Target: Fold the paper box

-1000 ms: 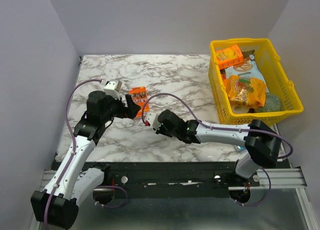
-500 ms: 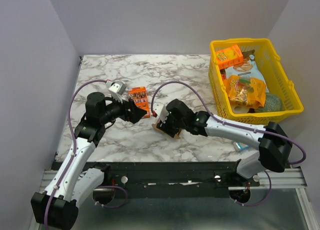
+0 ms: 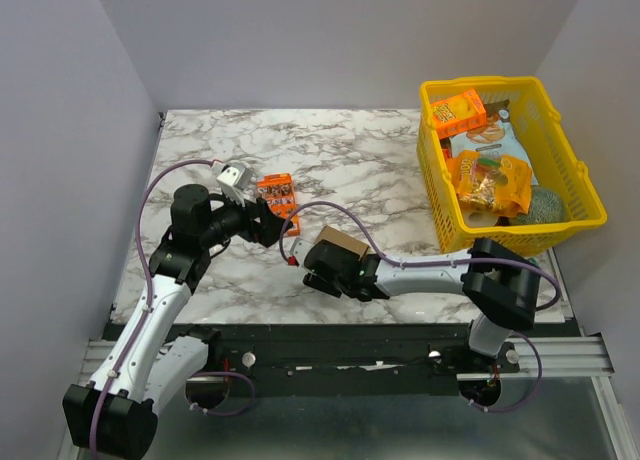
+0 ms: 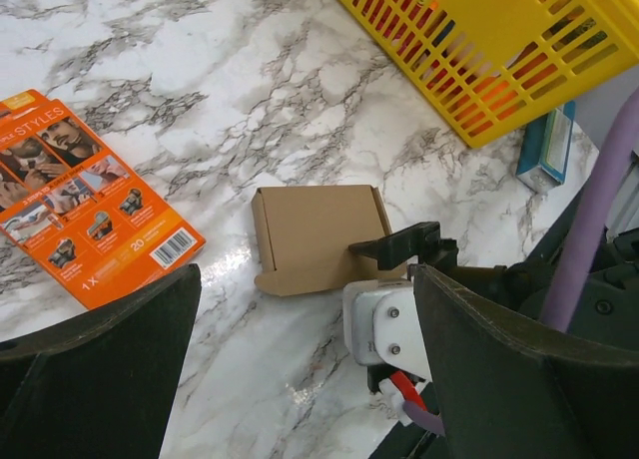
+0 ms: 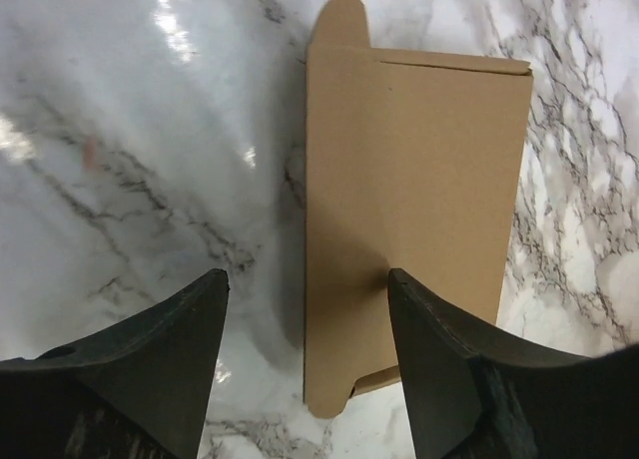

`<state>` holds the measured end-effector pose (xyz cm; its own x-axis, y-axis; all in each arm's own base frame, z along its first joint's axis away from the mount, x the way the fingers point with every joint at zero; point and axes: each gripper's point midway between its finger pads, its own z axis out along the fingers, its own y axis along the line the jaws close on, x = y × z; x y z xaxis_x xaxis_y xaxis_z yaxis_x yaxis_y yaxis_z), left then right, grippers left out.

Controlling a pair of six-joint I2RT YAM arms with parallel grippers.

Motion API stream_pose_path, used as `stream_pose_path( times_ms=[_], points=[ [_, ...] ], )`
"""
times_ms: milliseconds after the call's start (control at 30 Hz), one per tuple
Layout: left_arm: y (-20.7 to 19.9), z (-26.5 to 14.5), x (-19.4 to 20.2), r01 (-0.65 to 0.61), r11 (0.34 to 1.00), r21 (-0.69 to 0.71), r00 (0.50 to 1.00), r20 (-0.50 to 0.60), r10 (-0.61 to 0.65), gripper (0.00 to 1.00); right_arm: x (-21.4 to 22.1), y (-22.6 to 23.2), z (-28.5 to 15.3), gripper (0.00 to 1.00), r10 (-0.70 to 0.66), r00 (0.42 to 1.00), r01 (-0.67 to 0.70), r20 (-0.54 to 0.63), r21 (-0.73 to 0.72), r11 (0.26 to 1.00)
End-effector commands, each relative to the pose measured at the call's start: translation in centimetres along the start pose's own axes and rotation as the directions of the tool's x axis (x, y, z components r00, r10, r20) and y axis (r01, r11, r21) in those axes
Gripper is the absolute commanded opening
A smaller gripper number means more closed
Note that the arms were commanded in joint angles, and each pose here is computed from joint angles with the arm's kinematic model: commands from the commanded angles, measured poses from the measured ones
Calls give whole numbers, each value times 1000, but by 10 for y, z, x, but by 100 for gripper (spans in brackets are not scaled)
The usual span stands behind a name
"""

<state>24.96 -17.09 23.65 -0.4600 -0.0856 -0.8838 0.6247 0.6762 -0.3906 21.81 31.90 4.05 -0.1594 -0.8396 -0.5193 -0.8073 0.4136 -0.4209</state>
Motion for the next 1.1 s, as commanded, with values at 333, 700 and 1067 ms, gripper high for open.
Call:
stream_pose_path(
  times_ms=[333, 700, 1067],
  points=[
    [-2, -2, -1, -6, 1000, 16, 1000, 16, 6, 96, -5, -27, 31, 56, -50, 999, 54, -21, 242, 969],
    [-5, -2, -1, -4, 1000, 30, 1000, 17, 3, 96, -13, -21, 22, 16, -73, 997, 71, 7, 173, 982],
    [-9, -2, 0, -3, 999, 50, 1000, 18, 2, 97, -36, 1, -41, 9, 51, 996, -38, 75, -161, 986]
  ],
)
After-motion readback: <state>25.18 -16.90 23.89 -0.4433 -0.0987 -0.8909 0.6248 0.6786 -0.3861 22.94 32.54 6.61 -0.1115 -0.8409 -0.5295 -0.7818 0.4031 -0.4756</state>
